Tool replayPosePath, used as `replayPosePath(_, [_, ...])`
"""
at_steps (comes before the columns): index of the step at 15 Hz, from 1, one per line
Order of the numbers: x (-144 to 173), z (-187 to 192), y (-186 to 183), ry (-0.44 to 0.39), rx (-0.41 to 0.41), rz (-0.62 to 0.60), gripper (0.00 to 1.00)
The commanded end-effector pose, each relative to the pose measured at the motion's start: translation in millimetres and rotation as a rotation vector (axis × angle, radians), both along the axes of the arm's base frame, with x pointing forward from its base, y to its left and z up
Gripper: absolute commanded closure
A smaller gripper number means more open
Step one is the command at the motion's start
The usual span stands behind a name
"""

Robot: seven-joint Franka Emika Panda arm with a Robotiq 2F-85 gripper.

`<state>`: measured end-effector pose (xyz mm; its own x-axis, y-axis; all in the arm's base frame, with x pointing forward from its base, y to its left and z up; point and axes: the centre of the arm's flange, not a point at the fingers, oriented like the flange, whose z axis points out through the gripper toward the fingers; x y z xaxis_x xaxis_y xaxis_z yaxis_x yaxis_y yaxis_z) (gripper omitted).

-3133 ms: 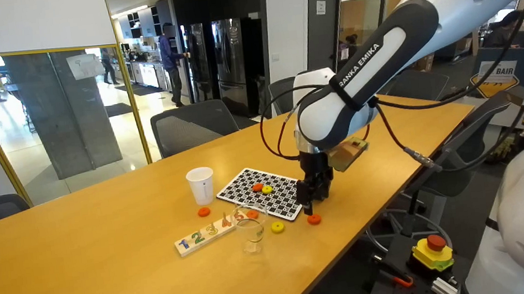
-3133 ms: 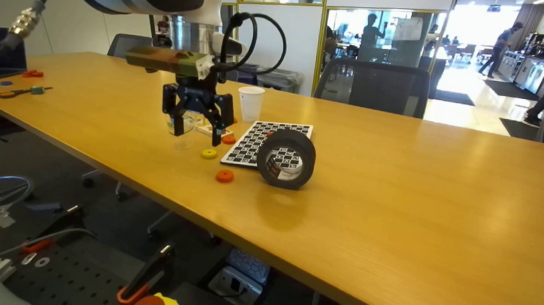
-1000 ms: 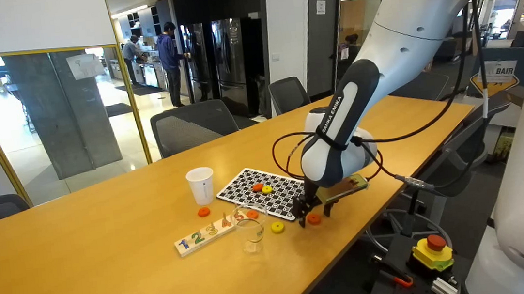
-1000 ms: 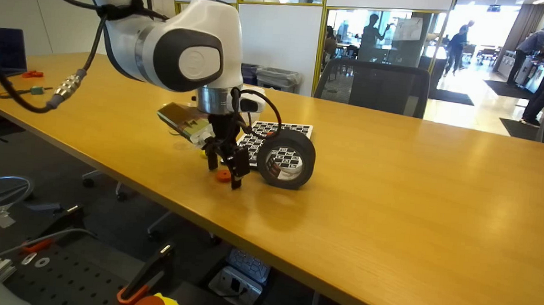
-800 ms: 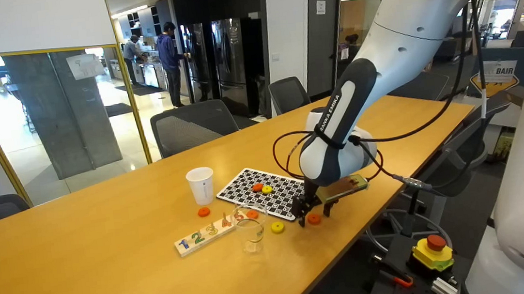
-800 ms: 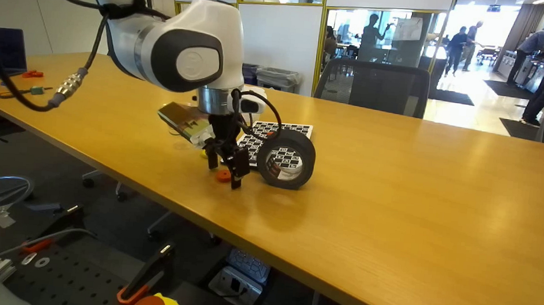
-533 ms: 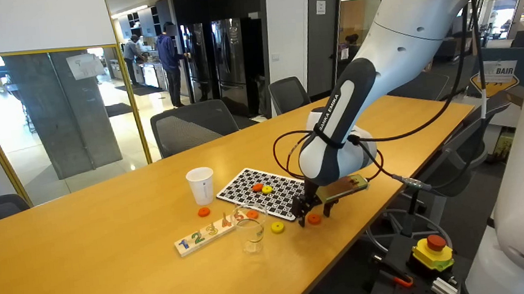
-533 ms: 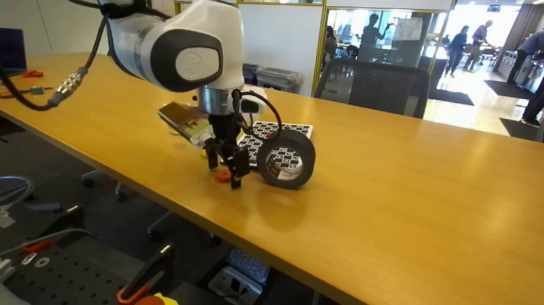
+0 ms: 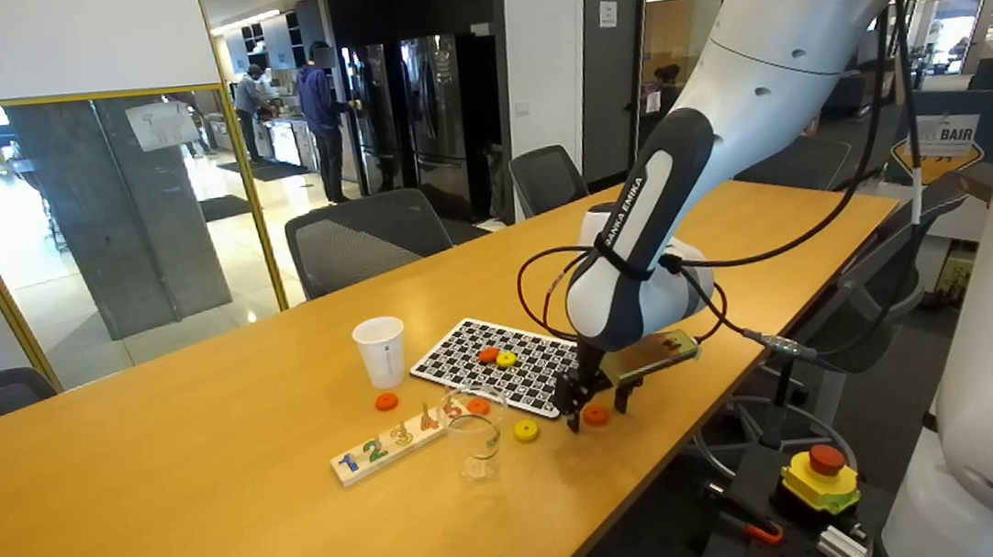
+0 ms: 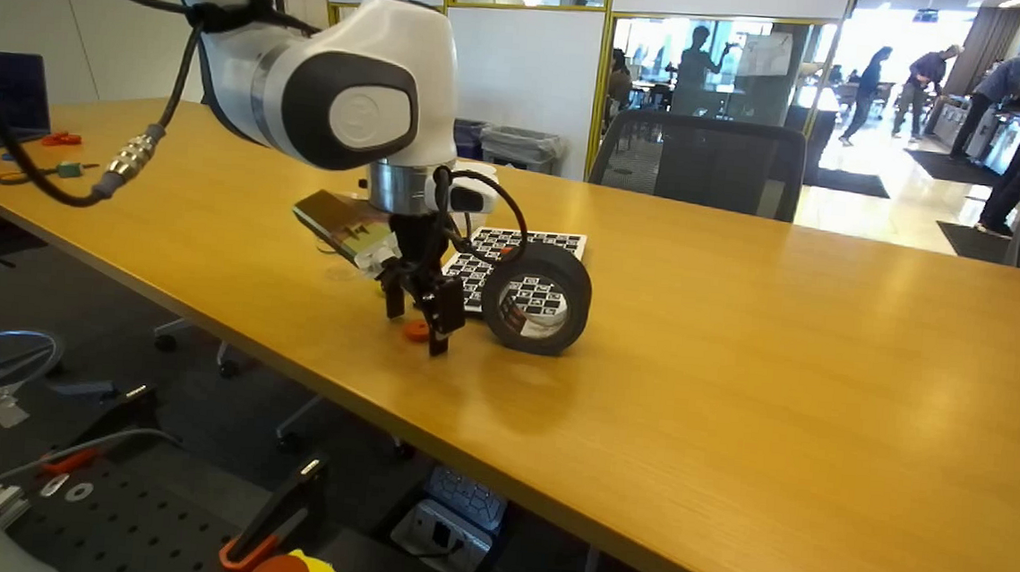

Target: Pick up the orange objects from the table and put them in the colorless cup, then pick up the yellow objects and put them in the white cup

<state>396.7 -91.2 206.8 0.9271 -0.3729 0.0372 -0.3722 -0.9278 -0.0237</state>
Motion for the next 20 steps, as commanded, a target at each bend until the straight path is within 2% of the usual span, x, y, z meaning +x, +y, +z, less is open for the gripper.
replayPosePath(1, [0.1, 13.1, 2.8, 0.008, -0.004, 0.016, 0.00])
replayPosePath(20, [12.2, 17.3, -1.0, 0.027, -0.020, 0.051, 0.00])
